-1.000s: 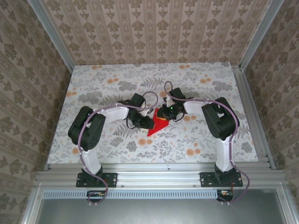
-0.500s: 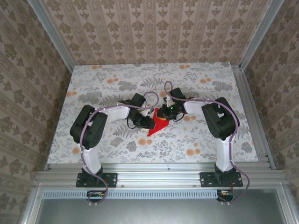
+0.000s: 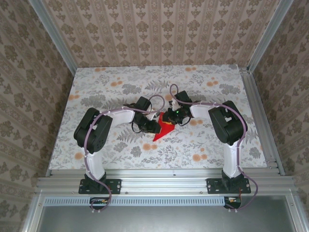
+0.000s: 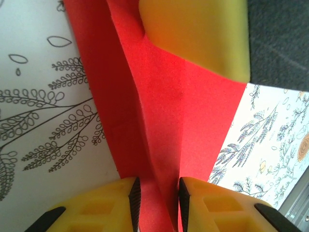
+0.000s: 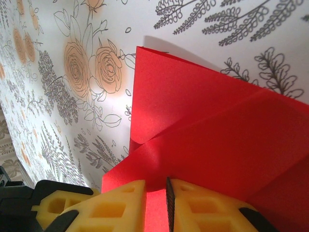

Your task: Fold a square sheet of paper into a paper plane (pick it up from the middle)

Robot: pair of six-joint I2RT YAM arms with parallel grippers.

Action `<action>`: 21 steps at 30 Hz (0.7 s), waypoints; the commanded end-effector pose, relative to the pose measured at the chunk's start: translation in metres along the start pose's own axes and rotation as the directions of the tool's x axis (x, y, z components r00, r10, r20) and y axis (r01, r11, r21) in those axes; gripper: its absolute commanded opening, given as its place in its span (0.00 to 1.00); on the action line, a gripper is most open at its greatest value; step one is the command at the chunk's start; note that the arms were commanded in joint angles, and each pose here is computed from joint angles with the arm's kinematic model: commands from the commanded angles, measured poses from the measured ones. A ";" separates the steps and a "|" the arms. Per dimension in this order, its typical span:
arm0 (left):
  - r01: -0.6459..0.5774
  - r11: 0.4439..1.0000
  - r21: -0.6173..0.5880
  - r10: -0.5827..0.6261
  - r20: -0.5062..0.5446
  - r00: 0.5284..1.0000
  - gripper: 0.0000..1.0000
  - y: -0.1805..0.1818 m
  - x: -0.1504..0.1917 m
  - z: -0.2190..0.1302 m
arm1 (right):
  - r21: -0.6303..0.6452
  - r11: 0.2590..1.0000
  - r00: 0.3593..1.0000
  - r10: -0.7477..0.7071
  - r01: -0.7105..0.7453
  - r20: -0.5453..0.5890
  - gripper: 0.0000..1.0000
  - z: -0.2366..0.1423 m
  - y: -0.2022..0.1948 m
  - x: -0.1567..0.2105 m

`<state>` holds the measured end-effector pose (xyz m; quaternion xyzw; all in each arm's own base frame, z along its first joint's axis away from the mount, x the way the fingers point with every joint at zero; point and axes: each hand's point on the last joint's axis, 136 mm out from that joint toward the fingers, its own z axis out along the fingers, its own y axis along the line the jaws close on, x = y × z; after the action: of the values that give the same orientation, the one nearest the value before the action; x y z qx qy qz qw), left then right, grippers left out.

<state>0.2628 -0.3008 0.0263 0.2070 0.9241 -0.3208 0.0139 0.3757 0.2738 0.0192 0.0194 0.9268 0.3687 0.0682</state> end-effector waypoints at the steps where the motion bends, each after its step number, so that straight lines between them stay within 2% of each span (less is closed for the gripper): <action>1: 0.003 1.000 0.014 -0.003 -0.001 1.000 0.29 0.003 0.001 0.001 | 0.045 0.999 0.999 0.021 -0.020 -0.030 0.23 0.001 -0.015 0.010; 21: 0.059 0.996 0.062 -0.057 -0.023 0.998 0.25 0.017 0.007 0.008 | 0.073 0.997 0.999 0.024 -0.021 -0.033 0.23 0.001 -0.023 0.014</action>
<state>0.2667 -0.2963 0.0243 0.1898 0.9151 -0.3557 0.0027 0.3758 0.2733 0.0190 0.0182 0.9270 0.3681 0.0689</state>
